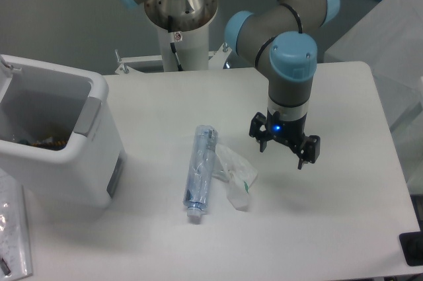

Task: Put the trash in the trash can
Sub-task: 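Move the gripper over the crumpled clear plastic bag and lower it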

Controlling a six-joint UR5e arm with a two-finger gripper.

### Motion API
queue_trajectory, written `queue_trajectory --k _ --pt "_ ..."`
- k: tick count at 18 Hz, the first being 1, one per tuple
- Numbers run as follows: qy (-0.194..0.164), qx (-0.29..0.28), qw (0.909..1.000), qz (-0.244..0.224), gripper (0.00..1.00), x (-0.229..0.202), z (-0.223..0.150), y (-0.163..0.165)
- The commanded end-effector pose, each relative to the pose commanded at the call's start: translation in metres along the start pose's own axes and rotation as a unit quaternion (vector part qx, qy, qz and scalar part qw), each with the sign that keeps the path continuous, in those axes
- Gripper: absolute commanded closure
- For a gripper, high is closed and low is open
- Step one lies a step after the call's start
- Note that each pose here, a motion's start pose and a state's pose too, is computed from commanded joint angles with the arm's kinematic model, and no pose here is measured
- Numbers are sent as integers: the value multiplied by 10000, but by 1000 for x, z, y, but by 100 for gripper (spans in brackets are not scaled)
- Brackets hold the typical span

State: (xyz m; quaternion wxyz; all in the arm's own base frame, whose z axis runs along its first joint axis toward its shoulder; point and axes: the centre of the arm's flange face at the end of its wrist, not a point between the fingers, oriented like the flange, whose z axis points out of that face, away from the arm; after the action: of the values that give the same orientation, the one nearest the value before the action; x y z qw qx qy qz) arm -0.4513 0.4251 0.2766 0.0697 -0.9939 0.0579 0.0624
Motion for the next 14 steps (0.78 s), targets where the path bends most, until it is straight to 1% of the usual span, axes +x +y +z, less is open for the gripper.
queue_trajectory --k 3,6,10,14 --pt "137 -65 9998 -110 0 6 18 -8" --pt "221 -43 9973 -706 0 20 25 -32" --pt "341 -90 9897 -1387 0 39 38 -58" --pt "388 -174 9861 -1604 0 42 49 -59"
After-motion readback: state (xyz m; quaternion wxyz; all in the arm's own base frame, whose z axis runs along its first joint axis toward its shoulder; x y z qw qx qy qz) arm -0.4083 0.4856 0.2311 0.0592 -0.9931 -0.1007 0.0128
